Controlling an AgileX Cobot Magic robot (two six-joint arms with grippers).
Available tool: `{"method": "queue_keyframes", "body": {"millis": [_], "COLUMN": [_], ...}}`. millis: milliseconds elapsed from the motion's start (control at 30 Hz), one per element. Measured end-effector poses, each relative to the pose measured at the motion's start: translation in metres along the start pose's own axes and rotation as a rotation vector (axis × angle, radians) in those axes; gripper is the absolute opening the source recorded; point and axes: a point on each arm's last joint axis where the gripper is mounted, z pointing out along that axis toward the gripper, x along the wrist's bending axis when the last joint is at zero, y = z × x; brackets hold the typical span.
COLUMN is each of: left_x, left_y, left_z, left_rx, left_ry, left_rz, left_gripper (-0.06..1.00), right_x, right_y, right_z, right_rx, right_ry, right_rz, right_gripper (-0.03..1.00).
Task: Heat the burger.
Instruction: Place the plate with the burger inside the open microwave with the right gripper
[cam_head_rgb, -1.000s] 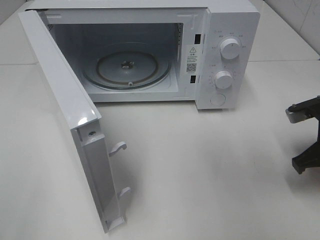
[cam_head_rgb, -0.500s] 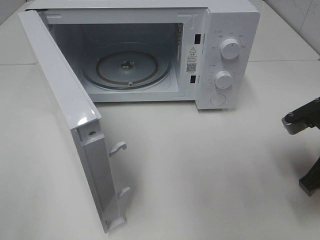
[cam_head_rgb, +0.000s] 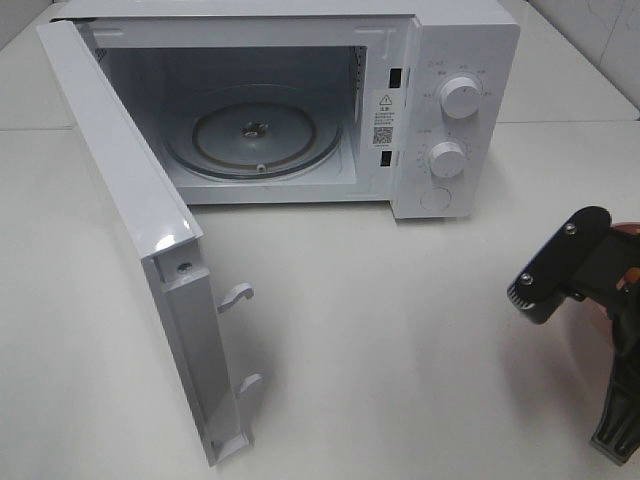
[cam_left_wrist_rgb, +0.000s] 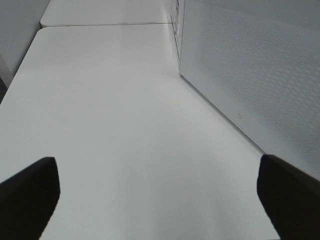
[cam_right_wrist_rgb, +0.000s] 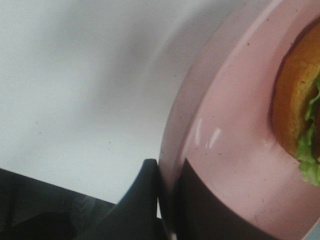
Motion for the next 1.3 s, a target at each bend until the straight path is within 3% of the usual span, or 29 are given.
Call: {"method": "queue_keyframes", "body": {"millis": [133,200,833,1167,1300], "left_x": [0.0,0.0,0.0,0.0,0.0], "left_y": [0.0,0.0,0.0,0.0,0.0], "left_z": [0.0,0.0,0.0,0.0,0.0], "left_rx": [0.0,0.0,0.0,0.0,0.0], "left_ry": [0.0,0.0,0.0,0.0,0.0], "left_rz": [0.0,0.0,0.0,0.0,0.0], "left_gripper": [1.0,1.0,1.0,1.0,1.0], "right_x": [0.008,0.015,0.04,0.043,0.044], "right_y": [0.004,0.009,0.016,0.022,0.025], "right_z": [-0.004,-0.009,-0.022,-0.026,-0.028], "right_rx": [-0.045,-0.107,-0.241,-0.313,-0.352], "right_ry": [-0.002,-0.015,-0.041,-0.116,-0.153], "right_rz": [-0.096,-0.221,-0.491,-0.717,-0.882], "right_gripper": [0.01,0.01,0.01,0.01,0.01]}}
